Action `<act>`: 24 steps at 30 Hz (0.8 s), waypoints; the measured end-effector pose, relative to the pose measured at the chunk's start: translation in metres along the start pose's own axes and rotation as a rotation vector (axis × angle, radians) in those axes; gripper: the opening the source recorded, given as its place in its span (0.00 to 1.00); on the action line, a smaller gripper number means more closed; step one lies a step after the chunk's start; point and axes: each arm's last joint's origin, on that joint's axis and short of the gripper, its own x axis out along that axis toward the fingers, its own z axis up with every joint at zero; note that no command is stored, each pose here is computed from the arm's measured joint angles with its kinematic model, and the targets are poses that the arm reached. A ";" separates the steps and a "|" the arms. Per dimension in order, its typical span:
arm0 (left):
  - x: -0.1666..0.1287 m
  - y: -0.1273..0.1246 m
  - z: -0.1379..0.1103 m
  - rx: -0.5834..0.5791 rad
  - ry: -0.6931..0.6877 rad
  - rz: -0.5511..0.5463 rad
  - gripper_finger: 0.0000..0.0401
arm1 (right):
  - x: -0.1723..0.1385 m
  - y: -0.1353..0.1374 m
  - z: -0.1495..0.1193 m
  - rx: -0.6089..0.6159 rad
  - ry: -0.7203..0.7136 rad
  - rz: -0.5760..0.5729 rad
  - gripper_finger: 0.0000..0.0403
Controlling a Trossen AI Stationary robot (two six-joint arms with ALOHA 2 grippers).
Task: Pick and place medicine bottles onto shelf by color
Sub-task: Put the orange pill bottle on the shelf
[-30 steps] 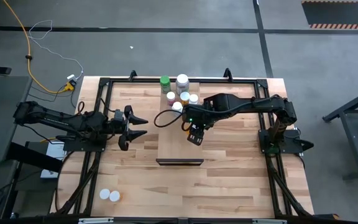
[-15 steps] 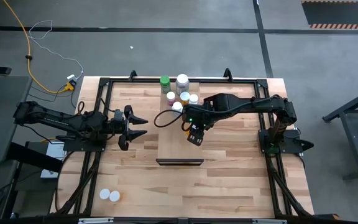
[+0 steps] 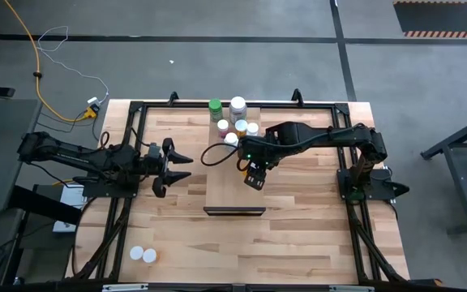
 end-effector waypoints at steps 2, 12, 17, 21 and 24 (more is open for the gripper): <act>0.000 0.000 0.000 0.000 0.001 -0.005 0.53 | 0.000 0.000 0.000 0.000 0.000 0.000 0.55; 0.000 0.000 0.000 0.011 0.002 -0.005 0.53 | 0.000 0.000 0.000 0.002 0.000 0.000 0.55; -0.005 0.000 0.002 0.018 0.001 -0.005 0.53 | 0.000 0.000 0.000 0.002 0.000 0.000 0.55; -0.011 0.001 0.004 0.017 -0.006 -0.007 0.53 | 0.000 0.000 0.000 0.003 0.000 0.001 0.55; -0.016 0.001 0.007 0.014 -0.016 -0.009 0.53 | 0.000 0.000 0.000 0.003 0.000 0.001 0.55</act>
